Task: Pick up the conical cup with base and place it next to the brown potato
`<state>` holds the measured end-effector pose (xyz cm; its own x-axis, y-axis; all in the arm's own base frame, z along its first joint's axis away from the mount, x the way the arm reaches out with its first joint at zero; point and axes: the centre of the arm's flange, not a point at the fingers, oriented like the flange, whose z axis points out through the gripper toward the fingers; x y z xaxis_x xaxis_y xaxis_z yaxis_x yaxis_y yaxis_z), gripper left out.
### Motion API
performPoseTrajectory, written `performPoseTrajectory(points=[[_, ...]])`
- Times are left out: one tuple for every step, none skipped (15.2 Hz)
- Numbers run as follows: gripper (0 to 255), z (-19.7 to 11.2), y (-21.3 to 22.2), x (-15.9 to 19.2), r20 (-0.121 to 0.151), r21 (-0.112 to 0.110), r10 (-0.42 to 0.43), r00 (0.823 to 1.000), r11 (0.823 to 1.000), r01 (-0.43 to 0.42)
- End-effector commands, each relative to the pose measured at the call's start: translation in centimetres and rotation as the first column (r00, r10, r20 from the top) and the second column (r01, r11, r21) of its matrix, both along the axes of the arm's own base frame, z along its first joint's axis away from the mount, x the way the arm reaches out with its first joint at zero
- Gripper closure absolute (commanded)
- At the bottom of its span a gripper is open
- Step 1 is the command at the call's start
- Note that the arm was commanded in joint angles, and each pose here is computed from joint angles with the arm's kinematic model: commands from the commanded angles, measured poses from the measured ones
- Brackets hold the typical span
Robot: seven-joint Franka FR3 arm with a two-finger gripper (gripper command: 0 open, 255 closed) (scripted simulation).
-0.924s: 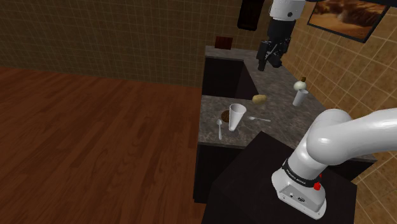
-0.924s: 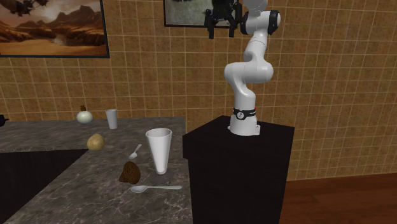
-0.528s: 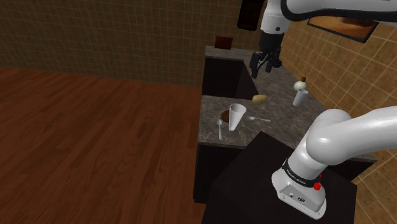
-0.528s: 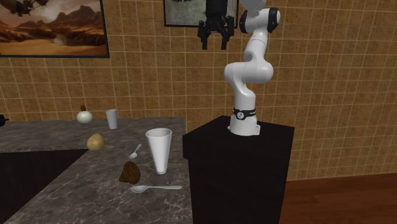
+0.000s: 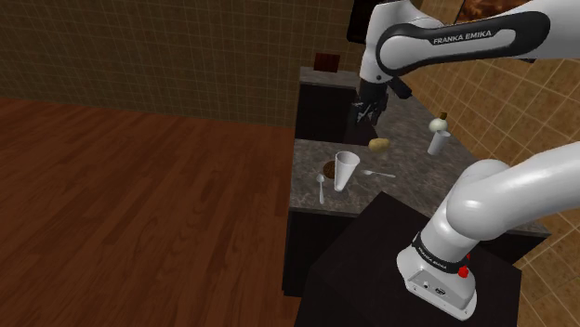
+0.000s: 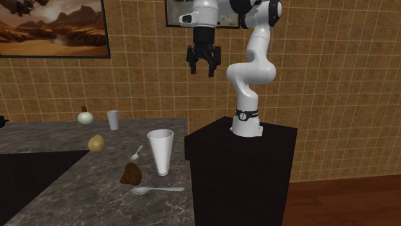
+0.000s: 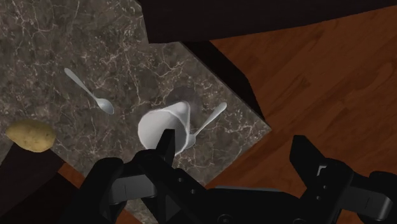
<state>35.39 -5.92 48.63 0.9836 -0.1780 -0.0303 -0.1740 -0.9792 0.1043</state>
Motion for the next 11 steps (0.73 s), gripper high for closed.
performPoseTrajectory(points=[[0,-2.1,-0.9,0.8,0.0,-0.006,0.0,1.0,1.0,0.0],[0,-3.3,-1.3,1.4,-0.002,-0.009,0.0,1.0,1.0,0.0],[0,-4.4,-1.7,1.9,-0.003,-0.012,0.0,1.0,1.0,0.0],[0,-5.5,-2.2,2.5,-0.004,-0.015,-0.001,1.0,1.0,0.001],[0,-6.6,-2.6,3.0,-0.006,-0.018,-0.001,1.0,1.0,0.001],[0,-7.8,-3.0,3.6,-0.007,-0.02,-0.001,1.0,1.0,0.001],[0,-8.9,-3.5,4.1,-0.009,-0.023,-0.002,1.0,1.0,0.001],[0,-10.0,-3.9,4.6,-0.01,-0.026,-0.002,1.0,1.0,0.002],[0,-11.1,-4.4,5.2,-0.011,-0.029,-0.002,1.0,1.0,0.002],[0,-12.2,-4.8,5.7,-0.013,-0.032,-0.002,1.0,0.999,0.002],[0,-13.4,-5.3,6.2,-0.014,-0.035,-0.003,1.0,0.999,0.002]])
